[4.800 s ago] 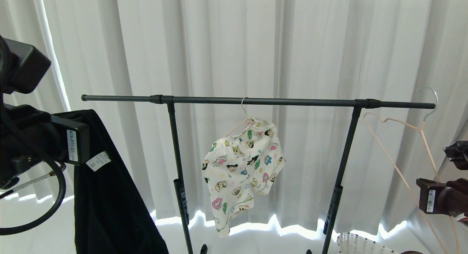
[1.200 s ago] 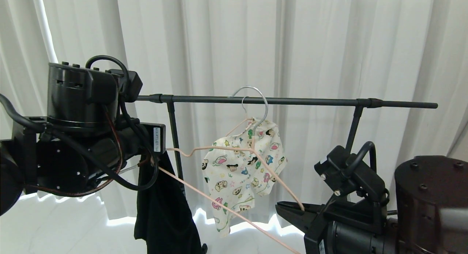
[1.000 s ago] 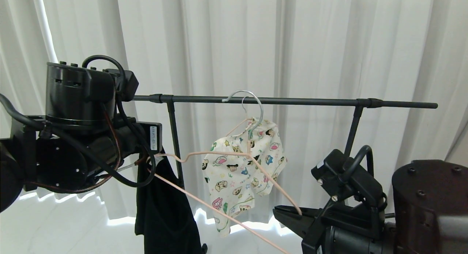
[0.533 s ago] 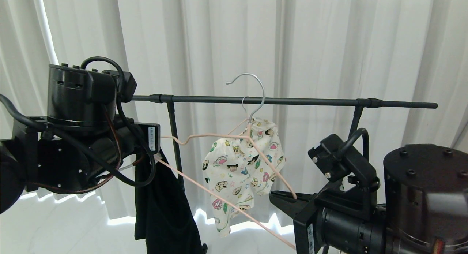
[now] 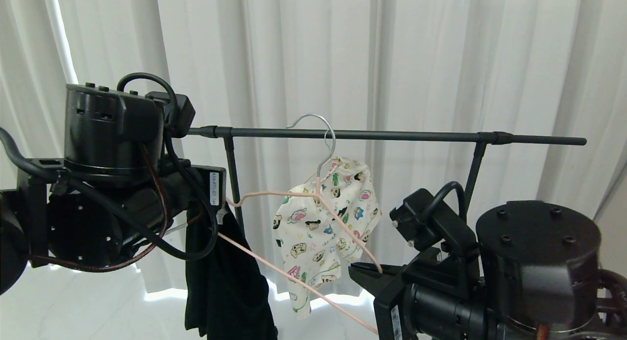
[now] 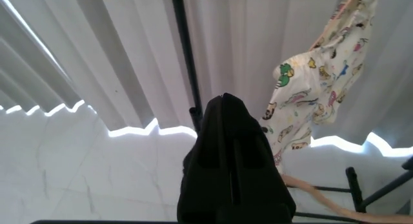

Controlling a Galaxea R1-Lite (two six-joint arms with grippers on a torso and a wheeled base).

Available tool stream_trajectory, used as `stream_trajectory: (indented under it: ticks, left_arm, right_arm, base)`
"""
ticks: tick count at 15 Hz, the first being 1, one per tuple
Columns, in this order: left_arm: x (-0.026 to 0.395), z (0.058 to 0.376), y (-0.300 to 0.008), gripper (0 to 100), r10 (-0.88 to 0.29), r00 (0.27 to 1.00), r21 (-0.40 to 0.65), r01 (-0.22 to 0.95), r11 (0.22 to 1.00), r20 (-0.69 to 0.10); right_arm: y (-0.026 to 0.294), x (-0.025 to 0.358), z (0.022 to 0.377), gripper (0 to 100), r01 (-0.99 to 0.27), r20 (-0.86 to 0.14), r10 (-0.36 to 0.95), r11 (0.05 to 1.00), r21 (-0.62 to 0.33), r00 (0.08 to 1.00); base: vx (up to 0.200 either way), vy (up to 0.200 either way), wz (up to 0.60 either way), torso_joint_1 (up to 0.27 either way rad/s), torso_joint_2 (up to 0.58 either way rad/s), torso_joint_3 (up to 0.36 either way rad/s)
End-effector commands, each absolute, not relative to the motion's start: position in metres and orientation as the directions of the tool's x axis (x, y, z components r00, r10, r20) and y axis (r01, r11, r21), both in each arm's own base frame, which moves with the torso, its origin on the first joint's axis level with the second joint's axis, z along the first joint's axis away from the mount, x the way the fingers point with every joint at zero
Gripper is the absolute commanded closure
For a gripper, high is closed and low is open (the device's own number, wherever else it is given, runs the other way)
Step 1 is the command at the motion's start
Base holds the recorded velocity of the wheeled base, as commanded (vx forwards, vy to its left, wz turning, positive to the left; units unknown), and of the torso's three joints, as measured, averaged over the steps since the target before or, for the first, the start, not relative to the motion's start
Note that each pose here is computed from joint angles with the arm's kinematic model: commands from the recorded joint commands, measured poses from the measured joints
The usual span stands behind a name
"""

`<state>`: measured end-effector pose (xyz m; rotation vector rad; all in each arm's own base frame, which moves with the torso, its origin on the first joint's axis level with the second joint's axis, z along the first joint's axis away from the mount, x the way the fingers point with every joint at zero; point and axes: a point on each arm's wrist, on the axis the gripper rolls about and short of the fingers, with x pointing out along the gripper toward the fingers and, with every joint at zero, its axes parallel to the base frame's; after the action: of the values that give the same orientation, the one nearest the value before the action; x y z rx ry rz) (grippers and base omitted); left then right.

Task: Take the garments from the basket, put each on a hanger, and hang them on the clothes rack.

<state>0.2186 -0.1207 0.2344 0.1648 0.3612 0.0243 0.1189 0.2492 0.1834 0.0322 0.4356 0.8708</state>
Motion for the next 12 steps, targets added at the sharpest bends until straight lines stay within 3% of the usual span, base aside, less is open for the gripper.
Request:
stream_trajectory:
  ticks: [1,12]
  left_arm:
    - [0.214,0.236,-0.128,100,0.027,0.939,0.164,0.032,0.986,-0.343]
    - [0.163,0.251,-0.188,100,-0.235,0.928,0.16,0.288,0.944,-0.289]
  right_arm:
    - [0.254,0.121,0.177,100,-0.731,-0.379,0.737,0.654,0.195,0.559]
    - [0.287,0.131,0.168,100,-0.734,-0.395,0.737,0.651,0.194,0.549]
  base:
    - [0.0,0.0,0.0,0.0,0.0,0.0]
    - [0.0,0.0,0.0,0.0,0.0,0.0]
